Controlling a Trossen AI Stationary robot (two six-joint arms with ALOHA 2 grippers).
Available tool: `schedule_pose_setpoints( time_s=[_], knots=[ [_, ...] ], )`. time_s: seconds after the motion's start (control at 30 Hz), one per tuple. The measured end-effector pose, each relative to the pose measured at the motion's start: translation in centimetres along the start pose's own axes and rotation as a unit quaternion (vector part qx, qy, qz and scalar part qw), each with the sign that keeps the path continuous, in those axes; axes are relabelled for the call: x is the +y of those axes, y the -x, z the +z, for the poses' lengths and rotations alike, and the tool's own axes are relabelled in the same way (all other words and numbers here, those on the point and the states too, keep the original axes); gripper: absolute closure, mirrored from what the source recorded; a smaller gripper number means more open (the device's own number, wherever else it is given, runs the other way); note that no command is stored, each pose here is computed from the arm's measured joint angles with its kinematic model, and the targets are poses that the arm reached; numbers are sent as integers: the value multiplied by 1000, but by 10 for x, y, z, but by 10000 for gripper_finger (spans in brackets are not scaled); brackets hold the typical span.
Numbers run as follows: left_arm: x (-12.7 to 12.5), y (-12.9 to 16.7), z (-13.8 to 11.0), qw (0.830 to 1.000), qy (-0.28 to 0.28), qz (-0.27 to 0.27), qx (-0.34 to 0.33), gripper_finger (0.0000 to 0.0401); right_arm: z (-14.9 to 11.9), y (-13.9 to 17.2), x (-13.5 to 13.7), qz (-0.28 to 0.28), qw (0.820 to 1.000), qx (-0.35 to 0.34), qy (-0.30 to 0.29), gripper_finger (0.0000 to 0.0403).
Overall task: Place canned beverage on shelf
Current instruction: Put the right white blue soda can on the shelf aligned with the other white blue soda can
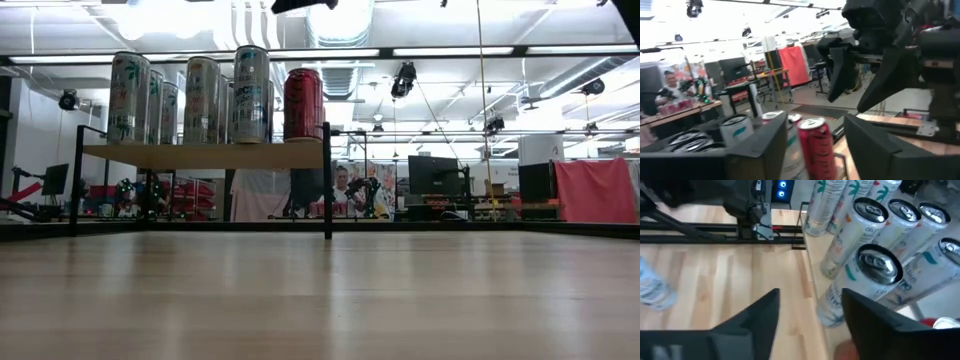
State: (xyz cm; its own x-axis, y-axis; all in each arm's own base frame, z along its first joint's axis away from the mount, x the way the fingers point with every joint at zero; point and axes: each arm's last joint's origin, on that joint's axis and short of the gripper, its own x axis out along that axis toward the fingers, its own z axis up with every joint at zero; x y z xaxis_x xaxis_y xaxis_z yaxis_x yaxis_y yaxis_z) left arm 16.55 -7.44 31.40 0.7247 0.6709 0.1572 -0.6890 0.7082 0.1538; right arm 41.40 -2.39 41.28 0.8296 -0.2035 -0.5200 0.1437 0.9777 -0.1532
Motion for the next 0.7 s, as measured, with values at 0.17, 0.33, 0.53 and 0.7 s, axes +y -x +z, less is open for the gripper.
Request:
schedule_pose_setpoints(
  time_s=[0.17, 0.33, 0.53, 0.7],
  knots=[
    [14, 3, 6, 1000, -11, 21, 12, 300, -2, -16, -10, -13, 999, -1, 32, 278],
    [25, 4, 12, 999, -38, 26, 10, 385, -5, -27, -13, -17, 998, 2, 66, 370],
    [34, 6, 16, 999, -47, 25, 2, 385, -9, -41, -14, -20, 996, 3, 82, 390],
    [39, 6, 18, 998, -50, 26, 0, 396, -15, -57, -16, -23, 995, 13, 91, 390]
  ],
)
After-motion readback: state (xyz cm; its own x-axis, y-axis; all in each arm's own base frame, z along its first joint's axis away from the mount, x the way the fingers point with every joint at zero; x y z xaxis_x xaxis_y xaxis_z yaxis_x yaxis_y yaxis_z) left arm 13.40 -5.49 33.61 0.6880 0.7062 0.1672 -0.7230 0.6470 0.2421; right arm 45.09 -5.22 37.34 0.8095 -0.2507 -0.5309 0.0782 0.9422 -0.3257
